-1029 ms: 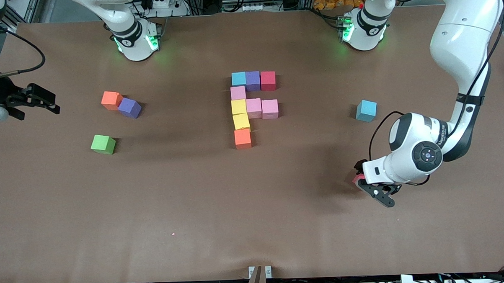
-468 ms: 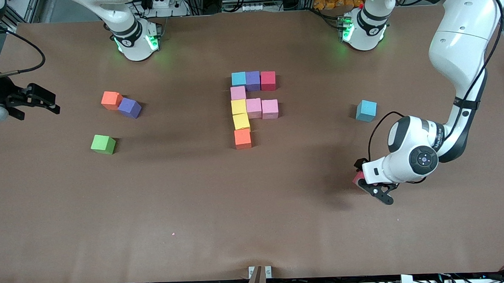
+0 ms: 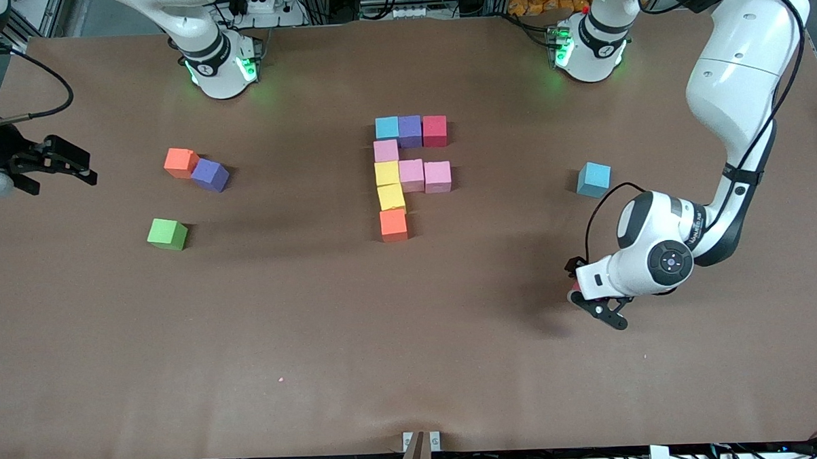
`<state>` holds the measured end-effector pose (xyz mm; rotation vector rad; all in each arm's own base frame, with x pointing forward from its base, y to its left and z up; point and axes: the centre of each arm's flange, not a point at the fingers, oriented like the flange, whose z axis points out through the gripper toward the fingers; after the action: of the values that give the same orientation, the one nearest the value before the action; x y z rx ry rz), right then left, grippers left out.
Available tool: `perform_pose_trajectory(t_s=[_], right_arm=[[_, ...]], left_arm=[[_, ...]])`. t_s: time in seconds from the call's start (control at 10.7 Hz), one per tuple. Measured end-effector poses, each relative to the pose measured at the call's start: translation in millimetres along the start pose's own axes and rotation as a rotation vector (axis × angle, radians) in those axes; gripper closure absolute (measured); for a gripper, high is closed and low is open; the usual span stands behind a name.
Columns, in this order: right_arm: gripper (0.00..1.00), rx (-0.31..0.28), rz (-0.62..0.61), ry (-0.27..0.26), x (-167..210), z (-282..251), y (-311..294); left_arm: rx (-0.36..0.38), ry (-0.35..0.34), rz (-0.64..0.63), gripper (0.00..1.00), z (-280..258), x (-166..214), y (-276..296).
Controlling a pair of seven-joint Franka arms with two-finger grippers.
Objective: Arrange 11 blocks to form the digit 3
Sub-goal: 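Lift the red cube with the left gripper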
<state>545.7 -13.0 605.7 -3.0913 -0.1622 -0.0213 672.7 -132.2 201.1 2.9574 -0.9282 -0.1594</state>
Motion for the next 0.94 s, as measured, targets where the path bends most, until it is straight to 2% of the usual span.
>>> perform_pose_trajectory(t_s=[0.09,0.19,0.47,0.94], right_arm=[[0.0,0.0,0.001,-0.001,0.1,0.4,0.7],[0.0,0.001,0.002,-0.003,0.6,1.5,1.4],[0.0,0.001,0.005,-0.008,1.8,4.3,2.7],[0.0,0.002,0.009,-0.01,2.2,5.5,4.8]], left_arm=[[0.01,-0.001,0.009,0.21,-0.2,0.5,0.6],[0.03,-0.001,0.032,0.39,-1.7,3.7,5.6],[0.058,0.033,0.14,0.45,-19.2,37.1,71.1],[0.098,0.067,0.371,0.45,-35.7,76.0,225.4]])
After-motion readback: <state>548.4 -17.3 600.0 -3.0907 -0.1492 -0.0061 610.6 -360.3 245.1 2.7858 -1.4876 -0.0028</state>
